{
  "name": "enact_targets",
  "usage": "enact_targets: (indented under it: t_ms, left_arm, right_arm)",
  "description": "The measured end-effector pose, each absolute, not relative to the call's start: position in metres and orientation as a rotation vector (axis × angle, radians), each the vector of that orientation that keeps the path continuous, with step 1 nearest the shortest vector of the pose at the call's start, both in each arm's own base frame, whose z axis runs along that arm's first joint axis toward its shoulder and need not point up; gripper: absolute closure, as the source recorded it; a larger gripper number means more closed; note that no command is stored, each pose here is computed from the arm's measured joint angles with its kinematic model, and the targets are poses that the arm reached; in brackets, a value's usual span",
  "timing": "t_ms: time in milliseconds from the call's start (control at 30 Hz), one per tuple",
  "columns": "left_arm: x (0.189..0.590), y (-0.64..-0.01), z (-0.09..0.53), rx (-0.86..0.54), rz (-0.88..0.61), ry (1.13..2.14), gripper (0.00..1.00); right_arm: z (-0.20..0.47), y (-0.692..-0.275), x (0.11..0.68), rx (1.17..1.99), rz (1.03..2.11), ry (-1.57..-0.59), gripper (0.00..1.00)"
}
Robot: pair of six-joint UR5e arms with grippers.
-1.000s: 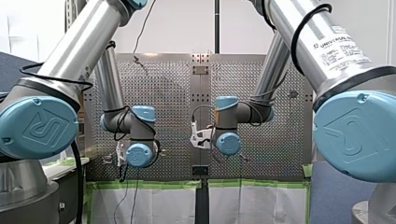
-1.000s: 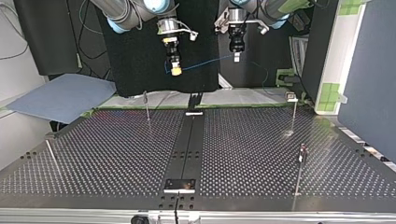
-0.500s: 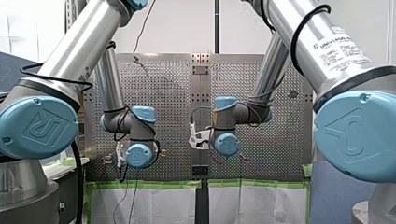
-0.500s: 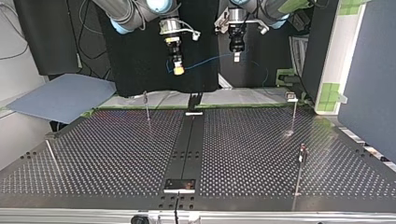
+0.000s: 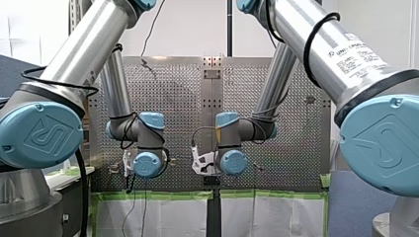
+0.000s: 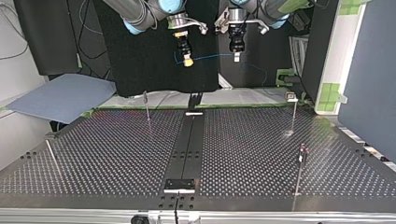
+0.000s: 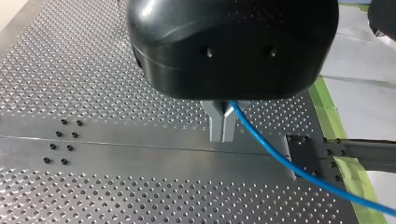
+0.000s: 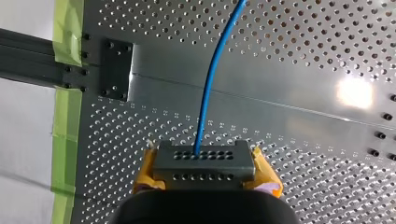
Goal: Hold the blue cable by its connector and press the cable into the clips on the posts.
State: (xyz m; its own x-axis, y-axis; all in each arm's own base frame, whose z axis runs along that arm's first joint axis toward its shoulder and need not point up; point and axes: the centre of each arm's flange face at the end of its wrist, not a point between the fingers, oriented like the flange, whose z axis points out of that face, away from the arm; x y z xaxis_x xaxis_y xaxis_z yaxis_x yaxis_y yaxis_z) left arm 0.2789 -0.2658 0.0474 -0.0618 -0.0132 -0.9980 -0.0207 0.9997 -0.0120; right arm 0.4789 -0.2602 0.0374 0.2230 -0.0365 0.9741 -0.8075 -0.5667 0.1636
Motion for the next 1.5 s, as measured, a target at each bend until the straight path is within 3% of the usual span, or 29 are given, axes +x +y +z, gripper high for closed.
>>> enact_targets:
  t_ms: [300,700,1167,1500]
  left_arm:
    - [0.28,-0.27,0.048,-0.021,0.003,1.628,1.0]
    - [0.295,-0.286,0.091,-0.076,-0.059,1.585,1.0]
    - [0.305,-0.272,0.135,-0.176,0.015,1.559,1.0]
    - [0.34,-0.264,0.193,-0.278,0.004,1.482,1.0]
  right_arm:
    - [0.039,-0.259,0.48,1.804,1.409,-0.787,1.0]
    - [0.098,-0.264,0.495,1.765,1.529,-0.861,1.0]
    - [0.214,-0.292,0.52,1.644,1.663,-0.857,1.0]
    - [0.295,-0.301,0.525,1.557,1.731,-0.835,1.0]
